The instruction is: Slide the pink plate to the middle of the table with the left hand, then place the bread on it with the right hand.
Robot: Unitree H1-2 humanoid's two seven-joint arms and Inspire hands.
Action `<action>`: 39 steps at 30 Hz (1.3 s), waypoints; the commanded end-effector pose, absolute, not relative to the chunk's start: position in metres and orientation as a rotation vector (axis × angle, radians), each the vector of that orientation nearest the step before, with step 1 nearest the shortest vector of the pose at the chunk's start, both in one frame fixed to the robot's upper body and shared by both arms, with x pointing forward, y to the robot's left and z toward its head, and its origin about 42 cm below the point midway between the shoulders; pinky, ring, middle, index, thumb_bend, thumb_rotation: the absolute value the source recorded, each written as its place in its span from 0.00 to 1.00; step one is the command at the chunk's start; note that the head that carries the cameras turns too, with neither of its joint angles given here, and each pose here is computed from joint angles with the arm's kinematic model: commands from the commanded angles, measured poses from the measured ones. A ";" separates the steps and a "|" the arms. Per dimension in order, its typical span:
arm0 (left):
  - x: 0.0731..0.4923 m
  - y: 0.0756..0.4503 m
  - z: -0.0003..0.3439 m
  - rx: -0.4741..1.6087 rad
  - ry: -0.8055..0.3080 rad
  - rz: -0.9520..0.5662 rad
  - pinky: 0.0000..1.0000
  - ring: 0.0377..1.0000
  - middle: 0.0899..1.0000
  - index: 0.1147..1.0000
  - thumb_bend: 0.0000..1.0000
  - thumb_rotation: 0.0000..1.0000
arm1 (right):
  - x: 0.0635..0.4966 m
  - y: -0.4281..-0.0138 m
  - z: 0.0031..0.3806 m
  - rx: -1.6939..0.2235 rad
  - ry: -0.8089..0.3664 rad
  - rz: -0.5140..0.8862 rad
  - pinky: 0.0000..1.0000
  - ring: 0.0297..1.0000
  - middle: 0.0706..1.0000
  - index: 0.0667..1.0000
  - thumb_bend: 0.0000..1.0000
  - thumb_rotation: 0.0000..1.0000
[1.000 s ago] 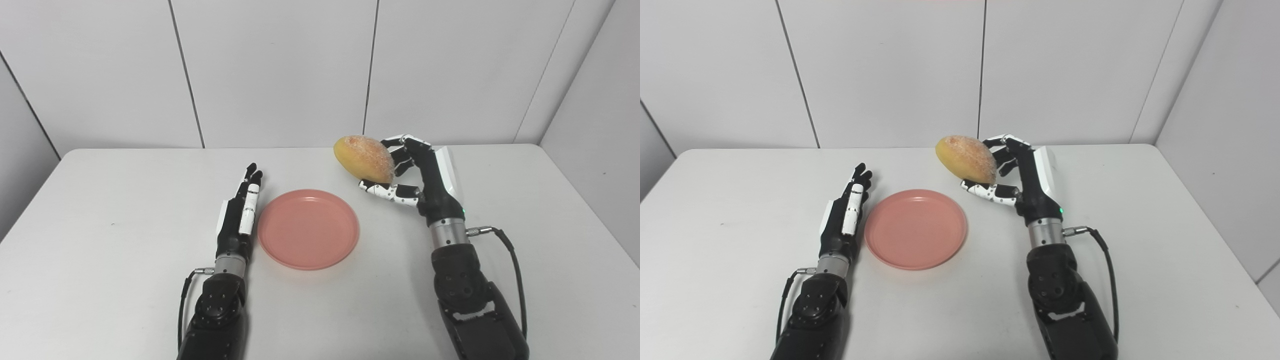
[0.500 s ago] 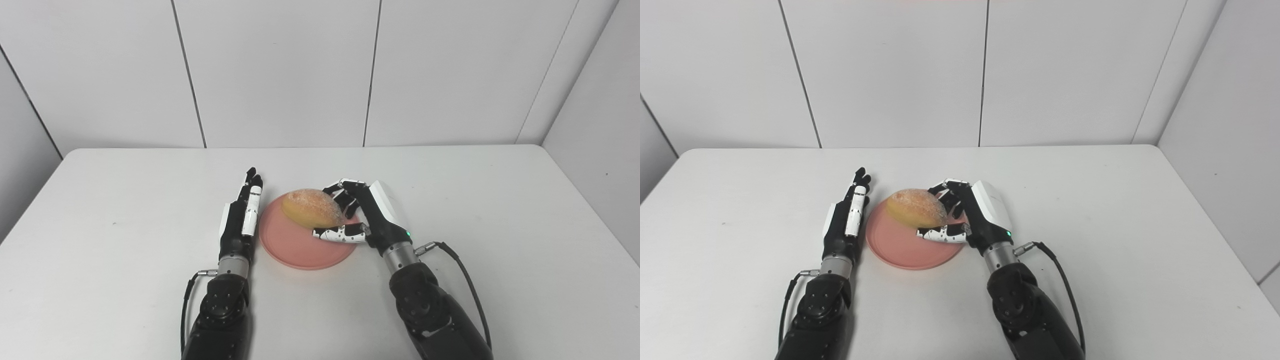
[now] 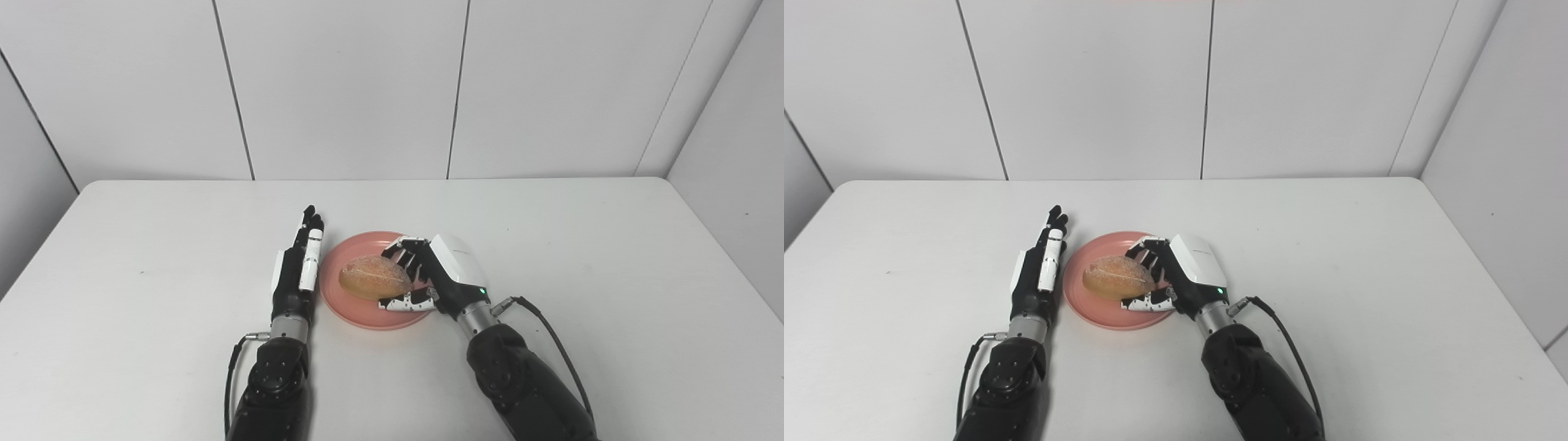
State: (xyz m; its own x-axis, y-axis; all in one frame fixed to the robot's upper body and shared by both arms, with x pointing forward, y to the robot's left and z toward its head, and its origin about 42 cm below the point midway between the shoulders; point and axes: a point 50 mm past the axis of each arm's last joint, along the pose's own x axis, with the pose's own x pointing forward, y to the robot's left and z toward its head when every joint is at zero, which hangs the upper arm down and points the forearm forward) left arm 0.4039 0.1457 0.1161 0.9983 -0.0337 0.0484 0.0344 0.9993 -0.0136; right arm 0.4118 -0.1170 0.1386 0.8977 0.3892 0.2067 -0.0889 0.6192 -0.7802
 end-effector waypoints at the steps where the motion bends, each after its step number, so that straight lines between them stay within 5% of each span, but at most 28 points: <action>1: 0.402 0.139 0.117 -0.003 -0.056 -0.039 0.99 0.98 0.96 0.95 0.40 1.00 | 0.421 -0.110 0.166 -0.882 -0.520 0.270 0.49 0.55 0.44 0.48 0.52 0.00; 3: 0.402 0.140 0.117 0.003 -0.055 -0.040 0.99 0.98 0.96 0.95 0.40 1.00 | 0.419 -0.110 0.169 -0.897 -0.543 0.266 0.61 0.64 0.63 0.47 0.50 0.12; 4: 0.402 0.140 0.118 0.002 -0.054 -0.040 0.99 0.98 0.96 0.95 0.41 1.00 | 0.417 -0.110 0.171 -0.897 -0.554 0.262 0.67 0.70 0.70 0.64 0.54 0.26; 7: 0.403 0.142 0.118 -0.011 -0.057 -0.045 0.99 0.98 0.96 0.95 0.42 1.00 | 0.412 -0.111 0.176 -0.889 -0.594 0.242 0.76 0.79 0.81 0.82 0.59 0.45; 24: 0.404 0.149 0.120 -0.037 -0.060 -0.059 1.00 0.98 0.95 0.94 0.43 1.00 | 0.388 -0.139 0.194 -0.810 -0.597 0.192 0.80 0.88 0.92 0.93 0.61 0.66; 33: 0.404 0.157 0.120 -0.048 -0.072 -0.043 0.99 0.97 0.94 0.92 0.44 1.00 | 0.391 -0.157 0.179 -0.494 -0.432 0.163 0.98 1.00 1.00 1.00 0.55 0.97; 39: 0.404 0.163 0.122 -0.062 -0.097 -0.058 1.00 0.99 0.95 0.94 0.43 1.00 | 0.404 -0.163 0.163 -0.186 -0.287 0.156 1.00 1.00 1.00 1.00 0.66 1.00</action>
